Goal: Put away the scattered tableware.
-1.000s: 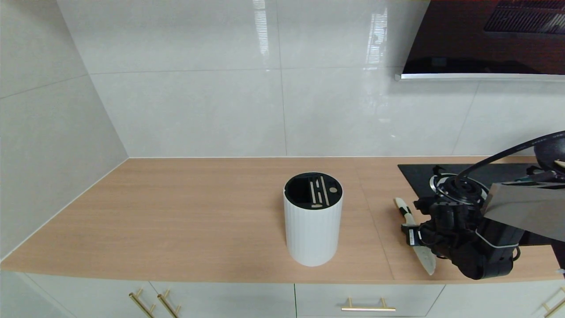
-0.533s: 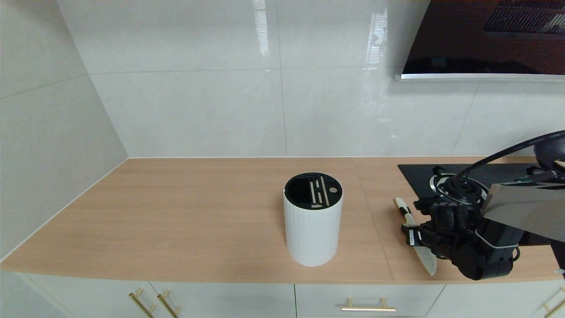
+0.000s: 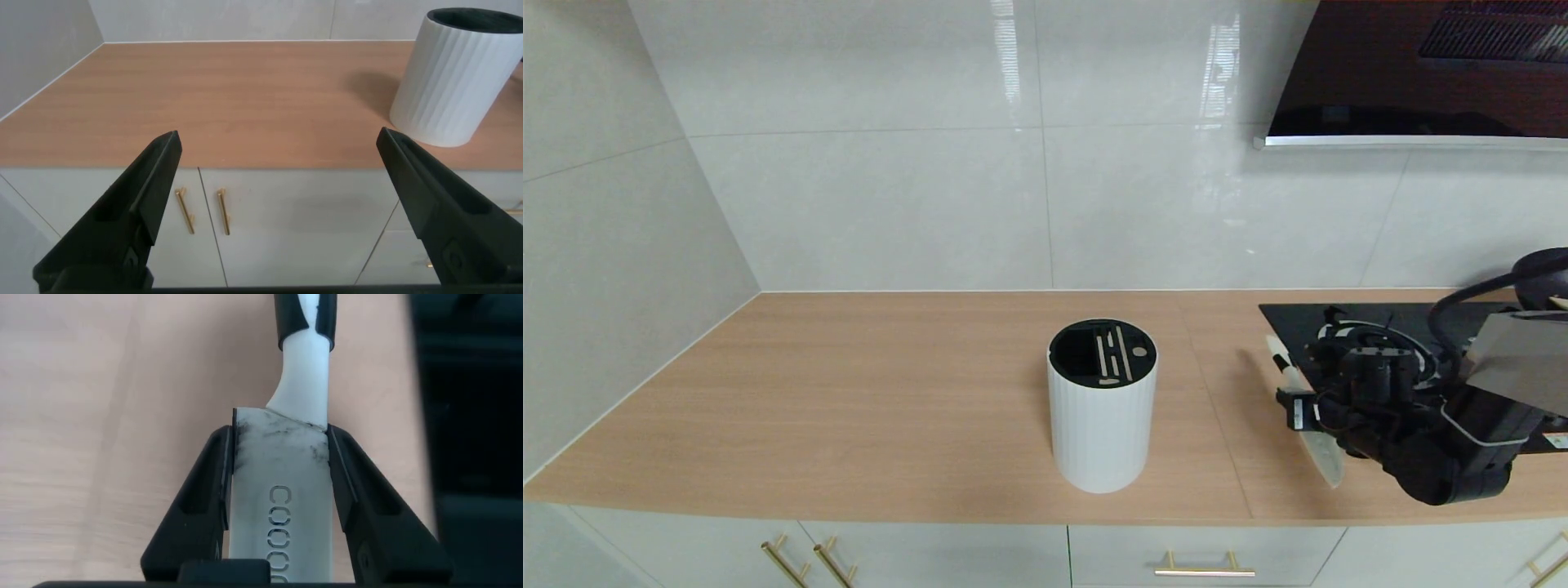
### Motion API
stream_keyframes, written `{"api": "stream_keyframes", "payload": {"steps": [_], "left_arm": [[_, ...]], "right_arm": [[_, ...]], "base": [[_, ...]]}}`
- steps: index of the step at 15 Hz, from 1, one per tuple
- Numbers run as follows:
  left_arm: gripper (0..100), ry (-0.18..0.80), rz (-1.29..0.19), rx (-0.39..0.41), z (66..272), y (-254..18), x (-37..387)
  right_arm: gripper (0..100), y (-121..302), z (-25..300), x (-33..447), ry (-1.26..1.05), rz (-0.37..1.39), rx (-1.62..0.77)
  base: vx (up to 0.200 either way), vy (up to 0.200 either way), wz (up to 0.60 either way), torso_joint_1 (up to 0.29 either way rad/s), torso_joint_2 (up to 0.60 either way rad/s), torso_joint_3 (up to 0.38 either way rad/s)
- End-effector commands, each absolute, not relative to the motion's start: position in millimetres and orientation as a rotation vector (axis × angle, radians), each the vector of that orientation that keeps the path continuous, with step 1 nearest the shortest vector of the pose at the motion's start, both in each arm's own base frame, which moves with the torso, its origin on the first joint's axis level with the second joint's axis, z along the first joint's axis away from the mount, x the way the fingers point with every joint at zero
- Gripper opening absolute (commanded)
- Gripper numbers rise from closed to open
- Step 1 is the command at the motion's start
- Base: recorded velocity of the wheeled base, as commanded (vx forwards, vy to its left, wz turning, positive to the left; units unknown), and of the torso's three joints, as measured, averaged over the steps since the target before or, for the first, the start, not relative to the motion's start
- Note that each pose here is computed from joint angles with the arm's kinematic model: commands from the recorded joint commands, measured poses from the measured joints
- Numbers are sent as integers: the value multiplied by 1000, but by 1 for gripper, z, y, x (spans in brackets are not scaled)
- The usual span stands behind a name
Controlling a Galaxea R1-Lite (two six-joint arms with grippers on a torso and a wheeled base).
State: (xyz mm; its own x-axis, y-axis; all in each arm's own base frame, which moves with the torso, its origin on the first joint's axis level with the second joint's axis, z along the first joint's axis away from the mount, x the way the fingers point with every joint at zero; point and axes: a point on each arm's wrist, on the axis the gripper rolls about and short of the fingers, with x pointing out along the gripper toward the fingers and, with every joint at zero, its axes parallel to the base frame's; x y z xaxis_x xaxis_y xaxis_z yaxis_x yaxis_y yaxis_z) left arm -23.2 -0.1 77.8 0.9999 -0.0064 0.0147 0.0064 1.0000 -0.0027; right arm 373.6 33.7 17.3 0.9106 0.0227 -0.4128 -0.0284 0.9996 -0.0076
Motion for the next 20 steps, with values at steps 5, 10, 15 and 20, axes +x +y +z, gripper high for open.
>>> {"api": "stream_keyframes", "payload": {"steps": [5,10,15,20], "left_arm": [[100,-15,-14,8,78,0,-23],[100,54,-296,-1,146,-6,-18],[100,370,-508,-135,225,-20,106],[100,401,-739,-394,236,-83,186]], "right_arm": [[0,54,160,320,181,114,3],[0,94,209,292,80,255,7],[0,139,222,268,47,407,9],[0,182,221,268,48,527,5]], "base": [[0,0,0,0,0,0],[0,0,0,0,0,0],[0,0,0,0,0,0],[0,0,0,0,0,0]]}}
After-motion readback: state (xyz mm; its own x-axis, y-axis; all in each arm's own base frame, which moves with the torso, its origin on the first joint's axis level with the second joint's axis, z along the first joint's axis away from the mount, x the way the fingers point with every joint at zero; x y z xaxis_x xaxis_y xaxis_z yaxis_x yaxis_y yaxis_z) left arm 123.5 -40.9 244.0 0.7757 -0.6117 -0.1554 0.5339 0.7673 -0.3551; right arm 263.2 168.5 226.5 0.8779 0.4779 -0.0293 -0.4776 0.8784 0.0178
